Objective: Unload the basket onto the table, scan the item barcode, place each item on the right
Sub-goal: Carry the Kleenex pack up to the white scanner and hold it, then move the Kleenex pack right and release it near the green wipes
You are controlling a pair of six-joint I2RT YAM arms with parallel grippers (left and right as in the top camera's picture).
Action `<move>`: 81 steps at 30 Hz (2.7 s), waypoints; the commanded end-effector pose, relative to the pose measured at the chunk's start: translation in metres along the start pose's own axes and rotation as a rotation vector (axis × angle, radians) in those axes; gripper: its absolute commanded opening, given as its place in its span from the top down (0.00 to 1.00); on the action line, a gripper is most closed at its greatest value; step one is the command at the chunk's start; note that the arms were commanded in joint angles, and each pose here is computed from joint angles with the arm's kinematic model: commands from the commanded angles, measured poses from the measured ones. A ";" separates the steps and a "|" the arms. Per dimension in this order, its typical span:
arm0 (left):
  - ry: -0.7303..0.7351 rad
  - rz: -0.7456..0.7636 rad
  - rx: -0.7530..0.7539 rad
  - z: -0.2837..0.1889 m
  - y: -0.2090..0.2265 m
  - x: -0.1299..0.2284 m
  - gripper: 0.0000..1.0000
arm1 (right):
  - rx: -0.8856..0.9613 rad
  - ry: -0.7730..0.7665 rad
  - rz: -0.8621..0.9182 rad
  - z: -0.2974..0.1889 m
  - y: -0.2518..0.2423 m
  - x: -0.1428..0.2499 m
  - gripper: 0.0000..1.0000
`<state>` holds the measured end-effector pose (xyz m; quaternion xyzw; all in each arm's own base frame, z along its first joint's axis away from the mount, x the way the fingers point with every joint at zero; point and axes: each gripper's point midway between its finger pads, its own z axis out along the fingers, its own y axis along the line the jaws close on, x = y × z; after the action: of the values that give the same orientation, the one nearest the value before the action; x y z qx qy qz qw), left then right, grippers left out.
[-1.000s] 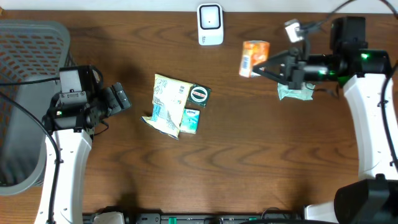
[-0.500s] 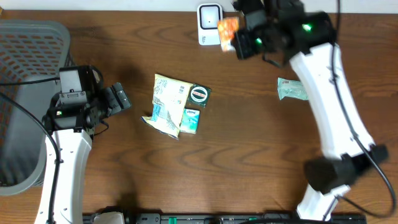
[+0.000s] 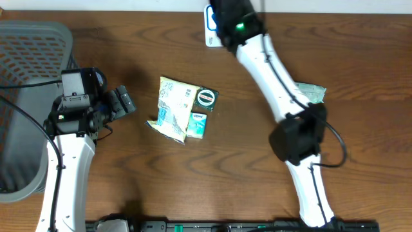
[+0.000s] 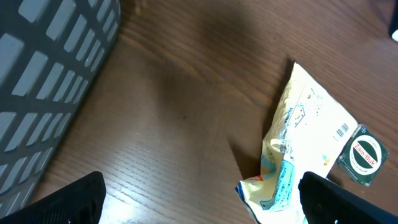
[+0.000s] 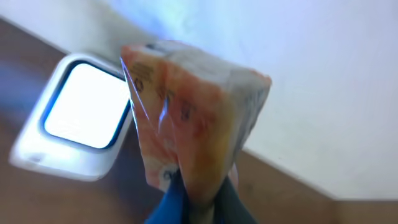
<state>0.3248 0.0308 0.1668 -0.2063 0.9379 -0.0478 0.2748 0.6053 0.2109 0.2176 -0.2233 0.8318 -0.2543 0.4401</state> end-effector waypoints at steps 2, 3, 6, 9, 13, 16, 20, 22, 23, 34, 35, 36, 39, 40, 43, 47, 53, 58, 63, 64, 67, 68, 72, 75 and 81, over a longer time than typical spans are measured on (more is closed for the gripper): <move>0.003 -0.005 -0.001 0.000 0.001 0.000 0.02 | 0.140 0.036 -0.218 0.026 0.007 0.009 0.99; 0.003 -0.005 -0.001 0.000 0.001 0.000 0.02 | 0.142 0.034 -0.228 0.032 0.012 0.011 0.99; 0.003 -0.005 -0.001 0.000 0.001 0.000 0.03 | 0.144 0.032 -0.283 0.048 0.028 0.017 0.99; 0.003 -0.005 -0.001 0.000 0.001 0.000 0.02 | 0.140 0.039 -0.299 0.058 0.038 0.024 0.99; 0.003 -0.005 -0.001 0.000 0.001 0.000 0.02 | 0.130 0.041 -0.304 0.062 0.044 0.028 0.99; 0.003 -0.005 -0.001 0.000 0.001 0.000 0.02 | 0.122 0.040 -0.307 0.064 0.047 0.029 0.99; 0.003 -0.005 -0.001 0.000 0.001 0.000 0.03 | 0.121 0.040 -0.306 0.064 0.047 0.029 0.99; 0.003 -0.005 -0.001 0.000 0.001 0.000 0.02 | 0.117 0.038 -0.307 0.064 0.048 0.029 0.99; 0.003 -0.005 -0.001 0.000 0.001 0.000 0.02 | 0.111 0.038 -0.305 0.064 0.049 0.029 0.99; 0.003 -0.005 -0.001 0.000 0.001 0.000 0.02 | 0.072 0.028 -0.292 0.065 0.056 0.030 0.99; 0.003 -0.005 -0.001 0.000 0.001 0.000 0.02 | 0.063 0.031 -0.292 0.065 0.058 0.031 0.99; 0.003 -0.005 -0.001 0.000 0.001 0.000 0.02 | 0.049 0.034 -0.294 0.065 0.060 0.033 0.99; 0.003 -0.005 -0.001 0.000 0.001 0.000 0.03 | -0.025 0.038 -0.226 0.057 0.066 0.034 0.99; 0.003 -0.005 -0.001 0.000 0.001 0.000 0.02 | -0.068 0.035 -0.177 0.052 0.067 0.032 0.99; 0.003 -0.005 -0.001 0.000 0.001 0.000 0.03 | -0.210 0.012 -0.071 0.029 0.062 0.021 0.99; 0.003 -0.005 -0.001 0.000 0.001 0.000 0.02 | -0.406 -0.038 0.105 -0.019 0.029 -0.003 0.99; 0.003 -0.005 -0.001 0.000 0.001 0.000 0.02 | -0.654 0.011 0.402 -0.091 -0.020 -0.005 0.99; 0.003 -0.005 -0.001 0.000 0.001 0.000 0.02 | -0.675 0.293 0.614 -0.116 -0.052 0.054 0.99; 0.003 -0.005 -0.001 0.000 0.001 0.000 0.02 | -0.540 0.648 0.678 -0.099 -0.077 0.149 0.99; 0.003 -0.005 -0.001 0.000 0.001 0.000 0.03 | -0.524 0.703 0.687 -0.093 -0.078 0.166 0.99; 0.003 -0.005 -0.001 0.000 0.001 0.000 0.02 | -0.502 0.809 0.718 -0.076 -0.077 0.201 0.99; 0.003 -0.005 -0.001 0.000 0.001 0.000 0.03 | -0.489 0.844 0.743 -0.070 -0.078 0.214 0.99; 0.003 -0.005 -0.001 0.000 0.001 0.000 0.02 | -0.448 0.930 0.820 -0.048 -0.082 0.257 0.99; 0.003 -0.005 -0.001 0.000 0.001 0.000 0.02 | -0.421 0.980 0.867 -0.037 -0.084 0.287 0.99; 0.003 -0.005 -0.001 0.000 0.001 0.000 0.02 | -0.387 1.049 0.931 -0.023 -0.081 0.335 0.94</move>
<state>0.3249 0.0308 0.1668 -0.2063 0.9378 -0.0478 0.2750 0.4325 -0.0408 0.0761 0.2125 0.9764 0.0383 0.0052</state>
